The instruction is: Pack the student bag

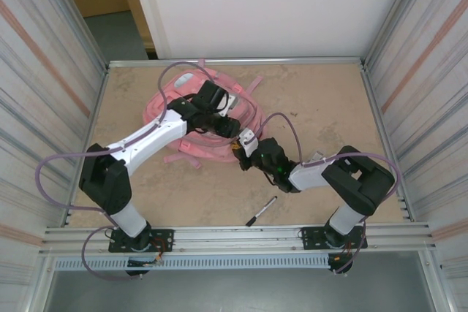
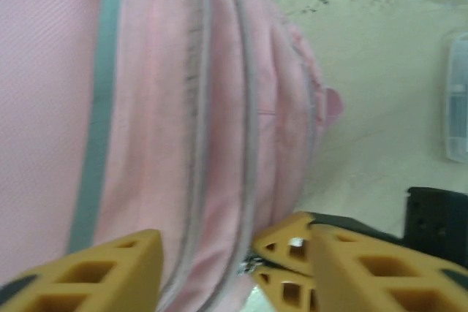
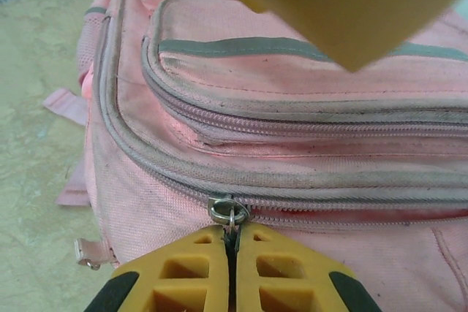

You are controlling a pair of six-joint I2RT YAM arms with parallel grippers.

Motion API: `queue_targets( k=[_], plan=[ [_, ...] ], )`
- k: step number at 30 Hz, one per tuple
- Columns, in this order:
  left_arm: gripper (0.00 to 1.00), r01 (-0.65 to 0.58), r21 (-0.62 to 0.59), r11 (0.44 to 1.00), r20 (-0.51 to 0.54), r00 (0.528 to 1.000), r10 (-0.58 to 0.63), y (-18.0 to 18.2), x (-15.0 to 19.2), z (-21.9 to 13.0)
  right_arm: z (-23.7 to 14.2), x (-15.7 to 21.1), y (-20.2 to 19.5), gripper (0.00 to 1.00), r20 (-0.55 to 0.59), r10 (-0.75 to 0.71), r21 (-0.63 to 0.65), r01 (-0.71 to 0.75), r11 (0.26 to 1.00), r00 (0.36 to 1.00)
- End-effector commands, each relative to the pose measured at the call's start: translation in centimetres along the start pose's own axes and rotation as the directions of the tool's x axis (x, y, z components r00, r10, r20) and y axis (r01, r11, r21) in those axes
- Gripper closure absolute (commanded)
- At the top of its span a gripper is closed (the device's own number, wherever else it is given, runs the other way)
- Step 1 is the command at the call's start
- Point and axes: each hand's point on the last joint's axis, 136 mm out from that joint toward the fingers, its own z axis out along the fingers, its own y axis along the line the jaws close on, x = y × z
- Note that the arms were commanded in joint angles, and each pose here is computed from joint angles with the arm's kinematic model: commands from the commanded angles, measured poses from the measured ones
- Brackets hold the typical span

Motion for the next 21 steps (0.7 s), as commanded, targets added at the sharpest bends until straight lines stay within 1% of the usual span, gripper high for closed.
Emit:
queue_targets(
  k=[1, 3, 4, 6, 7, 9, 10, 11, 13, 16, 17, 18, 19, 20, 21],
  plan=[
    [0.39, -0.110, -0.055, 0.992, -0.025, 0.994, 0.109, 1.3, 1.3, -0.1, -0.7, -0.8, 0.2, 1.00, 0.011, 0.039, -0.035, -0.038, 0.999, 0.999],
    [0.38, -0.138, -0.089, 0.986, -0.074, 0.989, 0.132, 2.1, 2.4, 0.0, -0.8, -0.9, 0.1, 1.00, 0.010, 0.042, -0.041, -0.041, 0.998, 0.999],
    [0.36, -0.150, -0.105, 0.983, -0.081, 0.987, 0.142, 2.5, 2.6, -0.1, -0.9, -1.0, 0.0, 1.00, 0.011, 0.047, -0.039, -0.047, 0.998, 0.999],
    [0.28, -0.194, -0.141, 0.971, -0.072, 0.980, 0.186, 3.2, 2.8, -0.2, -1.2, -1.5, -0.2, 1.00, 0.023, 0.069, -0.046, -0.068, 0.997, 0.997],
    [0.26, -0.216, -0.158, 0.963, -0.075, 0.975, 0.207, 3.5, 2.9, -0.2, -1.2, -1.6, -0.2, 1.00, 0.025, 0.077, -0.052, -0.076, 0.996, 0.997],
    [0.21, -0.258, -0.193, 0.947, -0.108, 0.965, 0.241, 4.4, 3.4, 0.3, -1.3, -1.9, -0.2, 1.00, 0.026, 0.080, -0.066, -0.078, 0.995, 0.996],
    [0.18, -0.281, -0.184, 0.942, -0.127, 0.957, 0.261, 4.4, 3.7, 0.6, -1.4, -1.9, -0.2, 1.00, 0.024, 0.081, -0.068, -0.080, 0.995, 0.996],
    [0.02, -0.303, -0.177, 0.936, -0.140, 0.950, 0.280, 4.4, 3.7, 1.0, -1.4, -2.0, -0.1, 1.00, 0.022, 0.082, -0.070, -0.081, 0.994, 0.996],
    [0.01, -0.326, -0.175, 0.929, -0.163, 0.940, 0.299, 4.5, 3.7, 1.9, -1.6, -2.2, 0.0, 1.00, 0.027, 0.087, -0.080, -0.084, 0.993, 0.996],
    [0.01, -0.351, -0.249, 0.903, -0.191, 0.932, 0.309, 5.3, 2.9, 2.6, -1.5, -2.1, 0.1, 1.00, 0.021, 0.088, -0.086, -0.086, 0.993, 0.996],
    [0.02, -0.355, -0.274, 0.894, -0.192, 0.931, 0.311, 5.6, 2.5, 2.8, -1.6, -2.1, 0.1, 1.00, 0.019, 0.093, -0.086, -0.091, 0.992, 0.996],
    [0.06, -0.353, -0.288, 0.890, -0.186, 0.932, 0.310, 5.7, 2.1, 2.8, -1.6, -2.0, 0.1, 1.00, 0.016, 0.097, -0.086, -0.095, 0.992, 0.995],
    [0.16, -0.352, -0.304, 0.885, -0.180, 0.934, 0.310, 5.8, 1.7, 2.8, -1.6, -1.8, 0.0, 1.00, 0.013, 0.107, -0.084, -0.105, 0.991, 0.994],
    [0.30, -0.354, -0.318, 0.880, -0.175, 0.934, 0.313, 6.0, 1.4, 2.7, -1.7, -1.7, -0.2, 1.00, 0.011, 0.118, -0.083, -0.116, 0.990, 0.993],
    [0.43, -0.360, -0.319, 0.877, -0.172, 0.932, 0.320, 6.0, 1.2, 2.8, -1.8, -1.6, -0.3, 1.00, 0.009, 0.129, -0.083, -0.128, 0.988, 0.992]
  ],
)
